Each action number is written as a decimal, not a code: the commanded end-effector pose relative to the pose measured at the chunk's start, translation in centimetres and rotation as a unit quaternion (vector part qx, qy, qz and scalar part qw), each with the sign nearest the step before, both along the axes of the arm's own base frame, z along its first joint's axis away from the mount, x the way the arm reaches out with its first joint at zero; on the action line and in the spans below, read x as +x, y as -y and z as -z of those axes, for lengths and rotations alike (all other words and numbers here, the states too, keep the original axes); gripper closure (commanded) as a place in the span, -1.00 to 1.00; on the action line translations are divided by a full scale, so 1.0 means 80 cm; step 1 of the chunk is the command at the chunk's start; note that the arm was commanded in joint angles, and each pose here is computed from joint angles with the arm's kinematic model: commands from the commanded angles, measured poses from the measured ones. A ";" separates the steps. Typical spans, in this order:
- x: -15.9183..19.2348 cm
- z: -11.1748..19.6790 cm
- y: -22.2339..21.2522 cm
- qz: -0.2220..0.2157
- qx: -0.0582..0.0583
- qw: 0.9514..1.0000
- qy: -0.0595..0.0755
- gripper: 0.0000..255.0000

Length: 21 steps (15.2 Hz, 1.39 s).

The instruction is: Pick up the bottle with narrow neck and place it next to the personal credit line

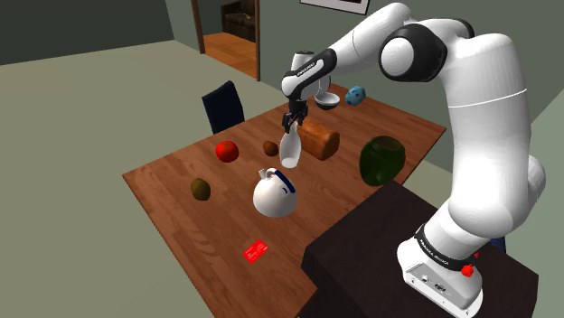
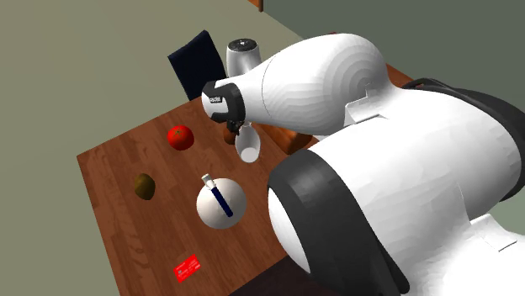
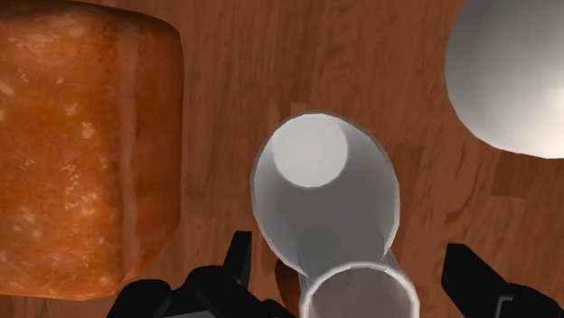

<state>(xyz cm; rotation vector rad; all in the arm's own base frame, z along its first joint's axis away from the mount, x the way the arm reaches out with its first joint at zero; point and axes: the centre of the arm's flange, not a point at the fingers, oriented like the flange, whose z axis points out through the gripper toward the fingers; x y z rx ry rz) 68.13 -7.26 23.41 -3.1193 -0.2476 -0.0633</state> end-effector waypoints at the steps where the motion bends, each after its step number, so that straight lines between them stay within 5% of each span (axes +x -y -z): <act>1: 0.000 0.000 0.000 0.000 0.000 1.000 0.000 -1.00; 2: 0.000 0.000 0.000 0.000 0.000 1.000 0.000 -1.00; 3: 0.000 0.000 0.000 0.000 0.000 1.000 0.000 1.00; 12: 0.000 0.000 0.000 0.000 0.000 1.000 0.000 1.00; 21: 0.000 -0.059 0.000 0.000 0.000 1.000 0.000 1.00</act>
